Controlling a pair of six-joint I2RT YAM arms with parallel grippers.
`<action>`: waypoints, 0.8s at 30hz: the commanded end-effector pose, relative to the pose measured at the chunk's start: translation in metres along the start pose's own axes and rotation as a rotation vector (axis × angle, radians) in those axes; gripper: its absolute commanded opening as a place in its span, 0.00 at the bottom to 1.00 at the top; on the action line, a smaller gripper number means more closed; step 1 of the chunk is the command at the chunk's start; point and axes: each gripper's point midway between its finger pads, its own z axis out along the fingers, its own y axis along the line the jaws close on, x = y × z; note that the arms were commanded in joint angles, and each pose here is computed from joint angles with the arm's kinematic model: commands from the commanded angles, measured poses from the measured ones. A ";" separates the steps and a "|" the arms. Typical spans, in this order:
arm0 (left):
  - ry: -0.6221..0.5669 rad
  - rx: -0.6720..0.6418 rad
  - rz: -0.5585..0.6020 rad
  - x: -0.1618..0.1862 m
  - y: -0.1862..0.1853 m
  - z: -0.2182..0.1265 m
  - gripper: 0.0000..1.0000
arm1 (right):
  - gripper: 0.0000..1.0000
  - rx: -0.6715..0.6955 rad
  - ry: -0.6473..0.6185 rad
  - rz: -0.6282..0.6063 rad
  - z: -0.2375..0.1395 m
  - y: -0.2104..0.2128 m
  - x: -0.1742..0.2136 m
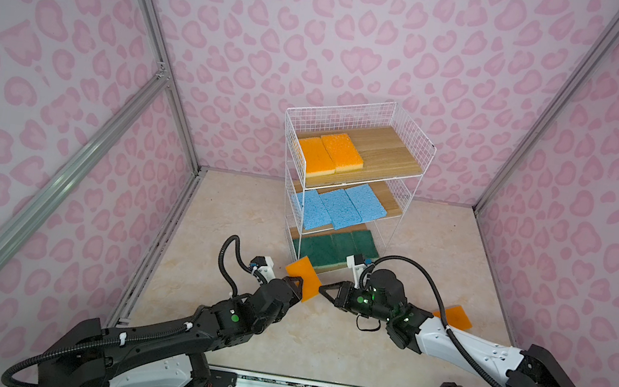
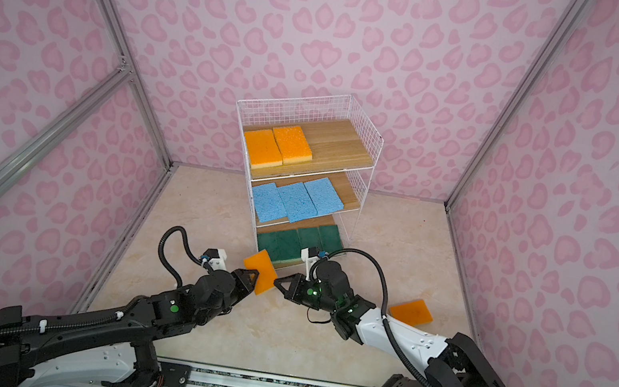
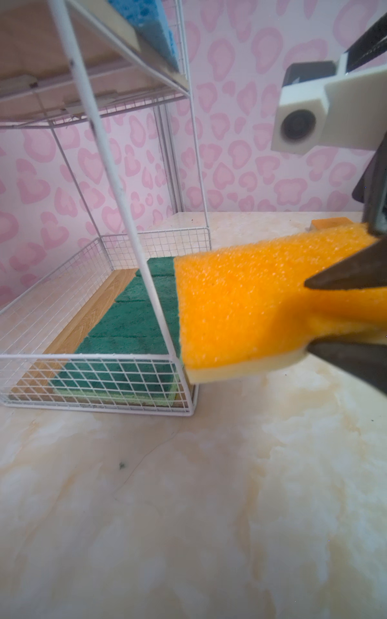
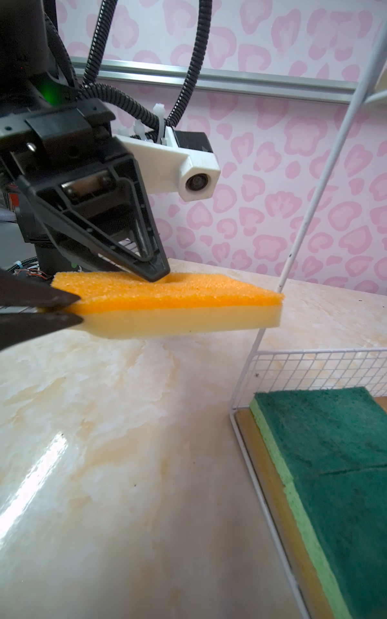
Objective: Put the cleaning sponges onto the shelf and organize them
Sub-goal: 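Lift the sponge upright with the left gripper while the right gripper grasps its edge, then carry the sponge to the top shelf with the right gripper while the left withdraws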
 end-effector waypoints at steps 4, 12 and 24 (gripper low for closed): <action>-0.011 0.007 0.086 -0.008 -0.008 -0.009 0.99 | 0.00 0.021 -0.020 -0.053 -0.014 0.006 -0.009; -0.076 -0.022 0.151 -0.027 -0.001 -0.028 0.98 | 0.00 0.104 -0.038 -0.111 -0.051 0.002 -0.019; -0.120 -0.043 0.269 -0.046 -0.001 -0.047 0.98 | 0.00 0.114 -0.169 -0.213 -0.123 0.041 -0.058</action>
